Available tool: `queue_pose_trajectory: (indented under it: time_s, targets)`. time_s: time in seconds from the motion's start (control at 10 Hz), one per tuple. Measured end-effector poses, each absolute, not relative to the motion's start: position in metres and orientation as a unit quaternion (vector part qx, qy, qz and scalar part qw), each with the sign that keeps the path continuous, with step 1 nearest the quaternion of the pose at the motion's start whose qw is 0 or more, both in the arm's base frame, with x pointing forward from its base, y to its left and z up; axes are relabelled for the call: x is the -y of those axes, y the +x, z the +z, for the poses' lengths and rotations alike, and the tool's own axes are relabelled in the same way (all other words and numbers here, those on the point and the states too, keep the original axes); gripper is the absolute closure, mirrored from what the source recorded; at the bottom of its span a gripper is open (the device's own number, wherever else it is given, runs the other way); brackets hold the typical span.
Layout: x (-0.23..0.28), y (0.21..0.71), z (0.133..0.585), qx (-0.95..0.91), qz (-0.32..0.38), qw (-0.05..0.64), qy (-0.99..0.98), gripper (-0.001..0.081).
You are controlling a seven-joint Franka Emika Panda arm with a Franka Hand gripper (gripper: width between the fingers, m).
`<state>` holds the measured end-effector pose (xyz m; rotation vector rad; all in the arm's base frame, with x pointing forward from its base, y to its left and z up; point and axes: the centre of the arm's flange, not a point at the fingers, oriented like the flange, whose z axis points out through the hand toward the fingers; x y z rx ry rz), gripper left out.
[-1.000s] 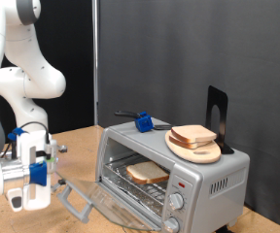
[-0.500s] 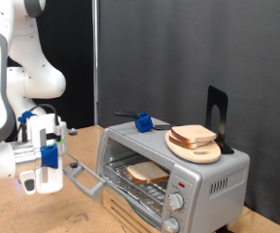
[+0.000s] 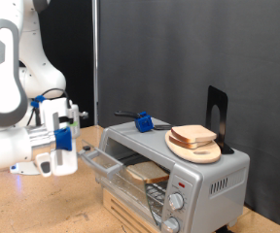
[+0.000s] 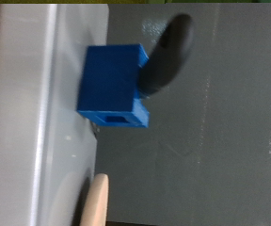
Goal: Make a piece of toast with the oven
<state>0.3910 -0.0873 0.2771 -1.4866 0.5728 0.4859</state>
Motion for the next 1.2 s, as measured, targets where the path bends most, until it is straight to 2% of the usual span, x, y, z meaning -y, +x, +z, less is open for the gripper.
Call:
queue_pose_trajectory:
  time_s: [0.4, 0.7, 0.9, 1.2]
  targets:
    - [0.054, 0.394, 0.278, -0.266, 0.201, 0.663, -0.67, 0.0124]
    - [0.05, 0.394, 0.274, -0.273, 0.207, 0.653, -0.675, 0.0124]
    - [0.063, 0.387, 0.273, -0.276, 0.224, 0.641, -0.68, 0.0124]
    - [0.108, 0.383, 0.284, -0.298, 0.225, 0.645, -0.667, 0.0124]
